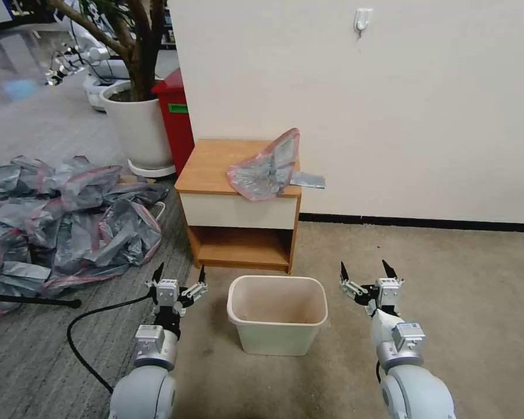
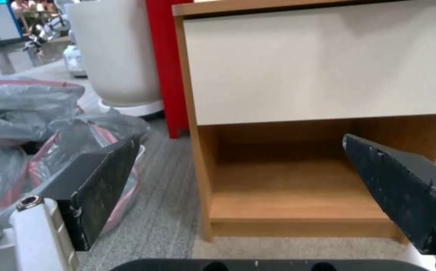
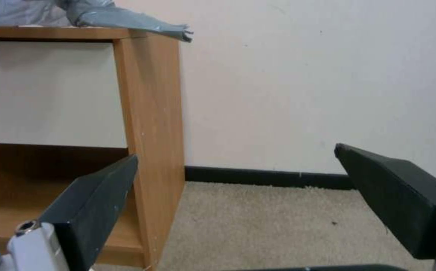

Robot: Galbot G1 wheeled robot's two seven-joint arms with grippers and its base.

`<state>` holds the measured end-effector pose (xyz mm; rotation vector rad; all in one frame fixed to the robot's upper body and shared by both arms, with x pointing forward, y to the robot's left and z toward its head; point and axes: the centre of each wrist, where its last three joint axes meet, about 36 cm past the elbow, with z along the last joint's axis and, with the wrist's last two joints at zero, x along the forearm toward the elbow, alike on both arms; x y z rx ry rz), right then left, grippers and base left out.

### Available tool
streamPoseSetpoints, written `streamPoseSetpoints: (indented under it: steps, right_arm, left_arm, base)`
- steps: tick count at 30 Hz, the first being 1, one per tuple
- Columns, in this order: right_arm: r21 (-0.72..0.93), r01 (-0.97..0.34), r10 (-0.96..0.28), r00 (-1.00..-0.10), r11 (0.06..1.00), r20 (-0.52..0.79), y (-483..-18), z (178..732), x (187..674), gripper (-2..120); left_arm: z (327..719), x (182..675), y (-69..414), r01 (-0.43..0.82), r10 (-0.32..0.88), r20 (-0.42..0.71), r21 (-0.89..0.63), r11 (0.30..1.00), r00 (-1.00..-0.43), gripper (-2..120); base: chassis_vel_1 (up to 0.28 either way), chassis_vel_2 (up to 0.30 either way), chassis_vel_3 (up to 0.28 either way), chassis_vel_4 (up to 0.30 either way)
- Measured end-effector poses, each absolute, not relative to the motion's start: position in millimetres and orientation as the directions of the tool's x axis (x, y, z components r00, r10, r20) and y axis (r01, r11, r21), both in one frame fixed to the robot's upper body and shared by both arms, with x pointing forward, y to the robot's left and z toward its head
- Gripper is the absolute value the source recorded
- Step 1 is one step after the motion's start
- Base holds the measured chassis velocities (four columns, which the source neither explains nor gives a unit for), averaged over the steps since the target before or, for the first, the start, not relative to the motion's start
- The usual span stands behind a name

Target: Pick up the garbage bag from the table and place it over the trash can.

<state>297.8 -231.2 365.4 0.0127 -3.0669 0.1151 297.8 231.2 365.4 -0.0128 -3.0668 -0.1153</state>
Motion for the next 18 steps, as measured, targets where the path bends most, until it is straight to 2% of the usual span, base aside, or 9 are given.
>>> streamPoseSetpoints:
  steps: [5,12,18]
  right_arm:
    - [-0.068,-0.007,-0.002,-0.997,0.998,0.073,-231.6,370.9,296.2,100]
    - [0.024,0.042,0.04,-0.995,0.999,0.094,-236.2,434.9,273.2,100]
    - [0.094,0.046,0.039,-0.996,0.994,0.077,-238.5,459.2,261.9,100]
  left_arm:
    - [370.1,292.8,231.6,0.009,0.004,0.073,0.06,0.998,-0.997,100]
    - [419.9,244.5,236.4,-0.002,0.006,0.099,-0.076,0.997,-0.995,100]
    - [439.7,224.8,245.1,0.014,0.026,0.105,-0.116,0.993,-0.994,100]
  base:
    - [0.0,0.0,0.0,0.0]
    - [0.0,0.0,0.0,0.0]
    - [0.0,0.0,0.0,0.0]
